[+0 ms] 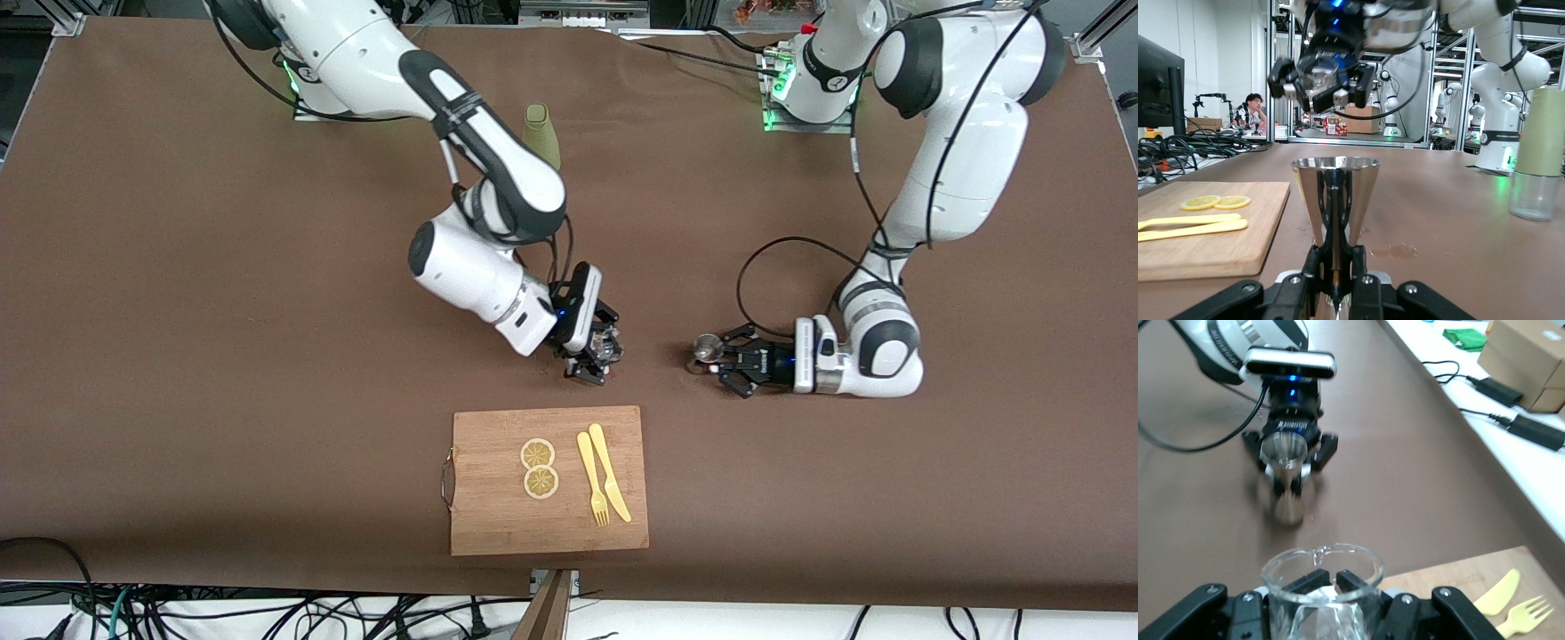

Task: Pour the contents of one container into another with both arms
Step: 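Lower the glass cup with the right gripper while the left gripper lowers the jigger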

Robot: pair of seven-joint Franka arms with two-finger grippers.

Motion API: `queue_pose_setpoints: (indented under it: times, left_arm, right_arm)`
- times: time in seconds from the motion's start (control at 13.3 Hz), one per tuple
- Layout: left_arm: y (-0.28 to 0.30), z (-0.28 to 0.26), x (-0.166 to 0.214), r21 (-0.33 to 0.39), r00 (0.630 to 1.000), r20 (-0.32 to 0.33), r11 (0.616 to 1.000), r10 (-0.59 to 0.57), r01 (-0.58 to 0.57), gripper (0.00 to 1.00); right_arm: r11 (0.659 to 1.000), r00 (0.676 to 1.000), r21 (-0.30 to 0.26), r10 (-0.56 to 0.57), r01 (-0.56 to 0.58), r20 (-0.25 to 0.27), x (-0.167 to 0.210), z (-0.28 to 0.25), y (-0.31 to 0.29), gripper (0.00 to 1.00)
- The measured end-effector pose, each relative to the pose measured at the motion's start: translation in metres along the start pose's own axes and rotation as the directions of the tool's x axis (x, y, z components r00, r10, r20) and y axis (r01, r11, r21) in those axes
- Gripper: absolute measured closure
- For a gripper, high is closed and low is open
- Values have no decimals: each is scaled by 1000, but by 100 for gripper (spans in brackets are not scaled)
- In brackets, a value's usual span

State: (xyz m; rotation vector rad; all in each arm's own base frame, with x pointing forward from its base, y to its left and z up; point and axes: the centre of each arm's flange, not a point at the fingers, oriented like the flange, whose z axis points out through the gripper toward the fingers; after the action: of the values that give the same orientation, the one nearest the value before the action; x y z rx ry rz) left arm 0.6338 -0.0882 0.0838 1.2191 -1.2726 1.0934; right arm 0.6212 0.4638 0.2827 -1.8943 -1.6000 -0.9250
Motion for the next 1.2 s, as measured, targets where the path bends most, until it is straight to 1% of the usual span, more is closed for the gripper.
queue_pose_setpoints:
  times: [0.15,0.23,0.38,0.53,0.68,0.9,1.05,1.2]
  left_arm:
    - [3,-53,9,-2,999,42,1000,18,-18,79]
    - [7,-84,13,-3,998,51,1000,21,-21,79]
    - [25,-150,17,17,999,35,999,34,-35,79]
    - [53,-218,11,64,998,30,996,57,-59,79]
    - [86,-273,7,84,997,31,994,74,-76,79]
    - [123,-320,-1,104,995,9,990,98,-99,79]
    - [135,-333,-9,101,995,-4,990,103,-102,79]
    - [134,-333,-18,95,994,-10,990,108,-106,79]
  right_arm:
    - [998,999,56,42,-41,-16,-17,-24,27,88]
    - [996,998,77,57,-54,-36,-25,-37,40,88]
    - [992,993,116,68,-57,-98,-47,-61,65,88]
    - [987,986,160,55,-30,-156,-90,-87,89,88]
    - [983,980,184,52,-15,-194,-144,-119,112,88]
    - [982,971,189,50,-5,-235,-222,-167,133,88]
    - [978,961,208,52,6,-272,-272,-190,132,88]
    - [972,946,235,74,2,-316,-322,-209,122,88]
